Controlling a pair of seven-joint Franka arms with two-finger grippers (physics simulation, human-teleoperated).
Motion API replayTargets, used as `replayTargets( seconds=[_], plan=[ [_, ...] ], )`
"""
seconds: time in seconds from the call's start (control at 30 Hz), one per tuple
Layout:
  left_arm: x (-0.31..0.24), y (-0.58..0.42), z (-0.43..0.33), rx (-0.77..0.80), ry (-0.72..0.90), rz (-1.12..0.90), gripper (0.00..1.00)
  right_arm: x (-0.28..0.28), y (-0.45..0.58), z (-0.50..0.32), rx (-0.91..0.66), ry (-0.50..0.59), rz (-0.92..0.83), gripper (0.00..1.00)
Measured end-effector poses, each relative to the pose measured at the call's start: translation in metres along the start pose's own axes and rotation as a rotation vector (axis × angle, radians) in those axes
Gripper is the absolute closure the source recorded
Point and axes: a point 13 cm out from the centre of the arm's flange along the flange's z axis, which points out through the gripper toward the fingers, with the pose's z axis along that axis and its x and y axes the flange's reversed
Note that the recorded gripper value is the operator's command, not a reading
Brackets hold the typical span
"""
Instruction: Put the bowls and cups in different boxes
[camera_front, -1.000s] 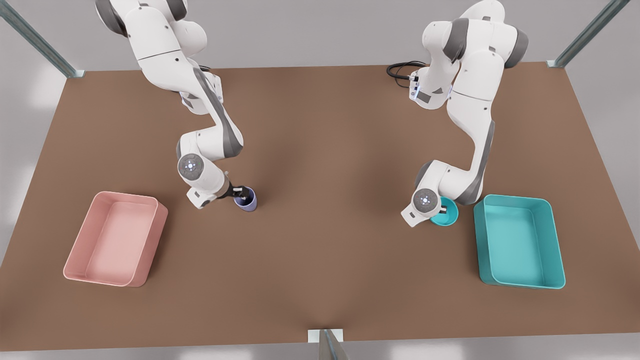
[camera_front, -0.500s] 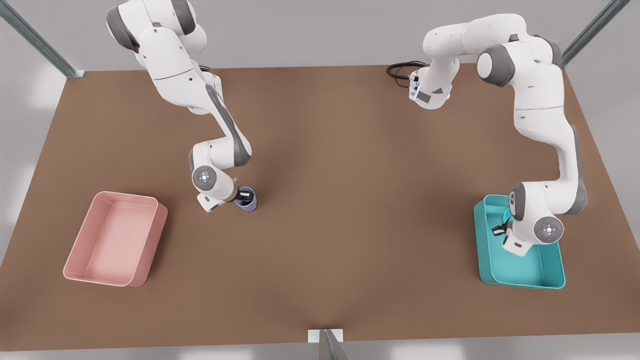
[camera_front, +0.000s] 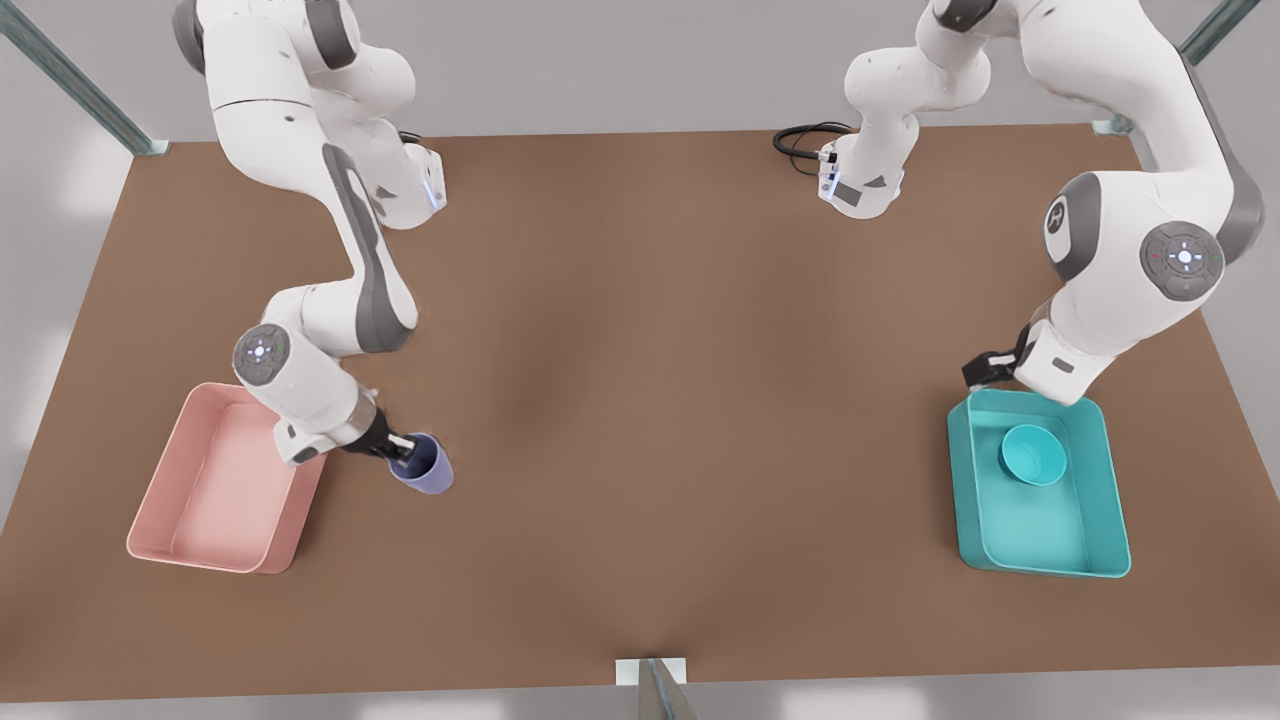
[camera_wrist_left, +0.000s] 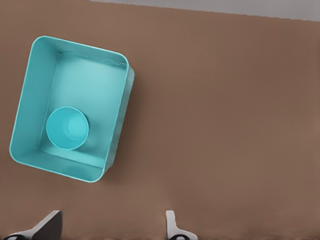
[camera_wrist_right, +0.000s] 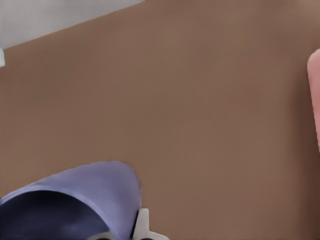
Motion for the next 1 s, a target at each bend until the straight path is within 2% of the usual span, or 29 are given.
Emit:
replayTargets(
  seconds=[0.13,0.33,0.57,0.8,0.83,0.87,1.0],
  plan=[
    [0.035,-0.029,0.002,0.011,0.115,0.094,0.00,-0.060,-0.134,-0.049,0.128,-0.033,0.014,0.79],
    [0.057,-0.028,0.012,0.009,0.206,0.149,0.00,-0.073,-0.281,-0.034,0.251,0.072,0.008,0.79],
    [0.062,-0.023,0.016,0.013,0.238,0.182,0.00,-0.046,-0.320,0.066,0.236,0.247,-0.080,0.79],
    [0.064,-0.021,0.019,0.017,0.249,0.206,0.00,-0.042,-0.332,0.100,0.197,0.265,-0.143,0.79],
    [0.064,-0.021,0.019,0.017,0.250,0.209,0.00,-0.042,-0.331,0.103,0.192,0.266,-0.152,0.28],
    [0.064,-0.021,0.020,0.017,0.251,0.212,0.00,-0.040,-0.330,0.108,0.184,0.271,-0.156,0.00],
    [0.064,-0.021,0.024,0.019,0.259,0.222,0.00,-0.040,-0.333,0.110,0.199,0.271,-0.174,0.00]
  ],
)
